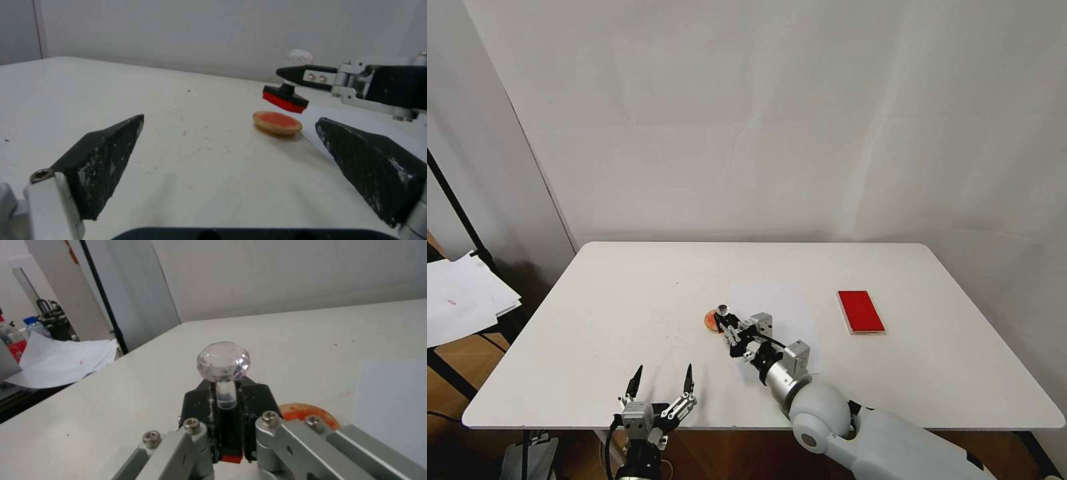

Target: Pick up the stamp from the ink pad and place it onto another ink pad.

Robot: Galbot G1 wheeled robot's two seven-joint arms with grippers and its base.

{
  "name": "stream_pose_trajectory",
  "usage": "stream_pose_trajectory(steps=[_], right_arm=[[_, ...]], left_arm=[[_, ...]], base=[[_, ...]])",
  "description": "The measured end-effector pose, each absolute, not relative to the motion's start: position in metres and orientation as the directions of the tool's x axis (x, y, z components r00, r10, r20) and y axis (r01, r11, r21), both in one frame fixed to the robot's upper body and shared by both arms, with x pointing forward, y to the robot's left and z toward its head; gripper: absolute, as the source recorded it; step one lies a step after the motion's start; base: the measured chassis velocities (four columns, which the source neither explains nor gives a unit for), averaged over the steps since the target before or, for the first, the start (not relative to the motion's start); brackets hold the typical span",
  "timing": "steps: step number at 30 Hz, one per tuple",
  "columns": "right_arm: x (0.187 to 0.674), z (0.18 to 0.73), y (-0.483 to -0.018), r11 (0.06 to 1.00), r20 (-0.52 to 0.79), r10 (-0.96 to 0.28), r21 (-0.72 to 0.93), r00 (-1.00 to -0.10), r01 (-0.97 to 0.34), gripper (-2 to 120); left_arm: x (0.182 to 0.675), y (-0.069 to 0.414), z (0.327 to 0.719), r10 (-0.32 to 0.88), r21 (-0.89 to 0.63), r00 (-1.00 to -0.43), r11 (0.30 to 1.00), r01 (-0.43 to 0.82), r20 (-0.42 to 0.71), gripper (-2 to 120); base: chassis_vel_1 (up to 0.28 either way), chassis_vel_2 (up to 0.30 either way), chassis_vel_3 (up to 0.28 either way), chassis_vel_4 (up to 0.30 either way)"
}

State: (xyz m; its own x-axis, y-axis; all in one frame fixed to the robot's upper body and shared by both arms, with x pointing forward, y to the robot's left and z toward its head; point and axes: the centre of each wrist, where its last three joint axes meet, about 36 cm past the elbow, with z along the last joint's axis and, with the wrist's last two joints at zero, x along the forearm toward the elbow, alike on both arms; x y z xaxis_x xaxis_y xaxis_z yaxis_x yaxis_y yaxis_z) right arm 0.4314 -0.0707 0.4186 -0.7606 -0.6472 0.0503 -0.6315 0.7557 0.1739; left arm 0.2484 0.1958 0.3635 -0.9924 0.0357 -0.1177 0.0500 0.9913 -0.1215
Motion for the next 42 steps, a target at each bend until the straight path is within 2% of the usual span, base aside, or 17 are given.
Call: stream_pose_trajectory(steps=[15,42], right_arm=[[0.456,0.416,-0.049,0.758,0.034,-0.643,0.172,-0.765,-0.63,8],[0.458,0.396,-0.067,0.782,0.03,-0.611,0.178,-0.791,-0.598,8]], left_arm=[[0.248,0.196,0.363,0.036,-0.121,-0.992,0.991,0.05,-0.118,102],[0.248,0.196,0.363,0.036,-0.121,-0.992,0.991,0.05,-0.118,102]], base=[[0.0,0.0,0.0,0.0],[0.0,0.0,0.0,0.0]])
